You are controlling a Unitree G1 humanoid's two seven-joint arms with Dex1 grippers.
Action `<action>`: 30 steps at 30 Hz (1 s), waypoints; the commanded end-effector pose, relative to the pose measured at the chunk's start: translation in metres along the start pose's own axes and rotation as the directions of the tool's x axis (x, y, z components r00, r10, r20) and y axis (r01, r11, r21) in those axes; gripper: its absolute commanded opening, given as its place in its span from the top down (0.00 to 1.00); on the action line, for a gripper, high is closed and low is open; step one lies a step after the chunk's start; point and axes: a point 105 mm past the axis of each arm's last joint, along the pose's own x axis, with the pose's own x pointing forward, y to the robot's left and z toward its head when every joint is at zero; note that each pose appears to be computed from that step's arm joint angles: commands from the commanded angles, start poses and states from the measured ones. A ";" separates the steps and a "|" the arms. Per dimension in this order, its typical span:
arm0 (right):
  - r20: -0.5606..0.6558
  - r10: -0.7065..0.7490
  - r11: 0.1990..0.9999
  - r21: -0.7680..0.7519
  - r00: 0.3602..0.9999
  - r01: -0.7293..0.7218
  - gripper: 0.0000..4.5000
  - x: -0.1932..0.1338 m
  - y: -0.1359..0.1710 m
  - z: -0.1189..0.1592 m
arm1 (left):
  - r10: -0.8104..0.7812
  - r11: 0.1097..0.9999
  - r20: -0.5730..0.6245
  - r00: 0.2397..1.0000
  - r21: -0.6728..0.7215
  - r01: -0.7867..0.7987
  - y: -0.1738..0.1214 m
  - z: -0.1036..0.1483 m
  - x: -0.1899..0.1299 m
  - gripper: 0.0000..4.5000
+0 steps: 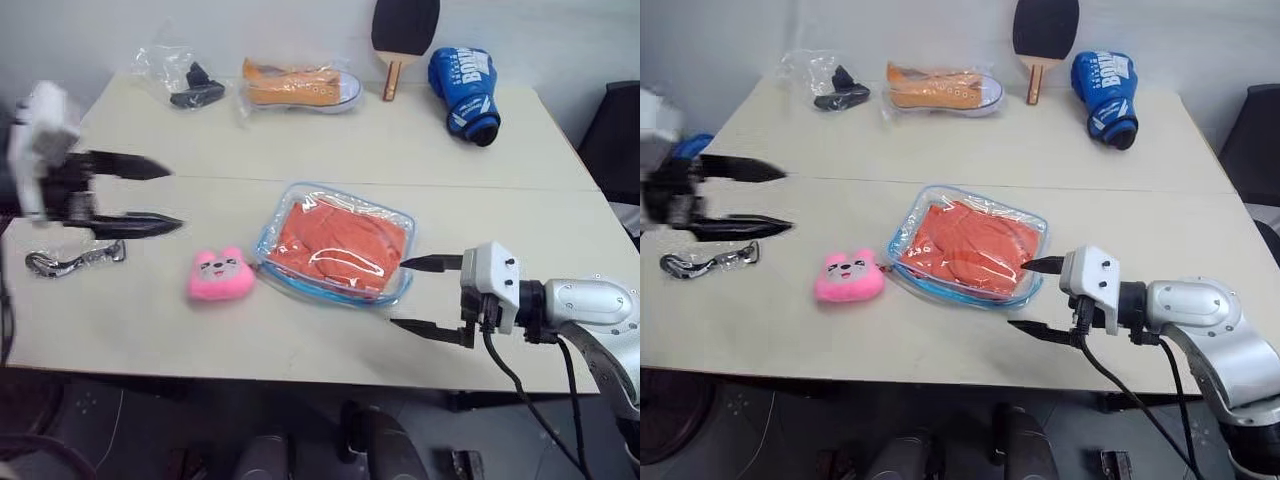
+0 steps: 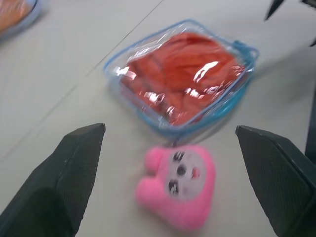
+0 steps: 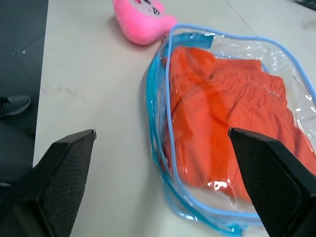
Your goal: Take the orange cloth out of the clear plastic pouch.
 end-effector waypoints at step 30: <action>0.010 -0.131 0.991 -0.009 0.991 0.131 0.00 -0.001 -0.003 0.006 | -0.032 0.889 -0.085 0.996 0.454 0.067 -0.005 -0.044 0.127 0.70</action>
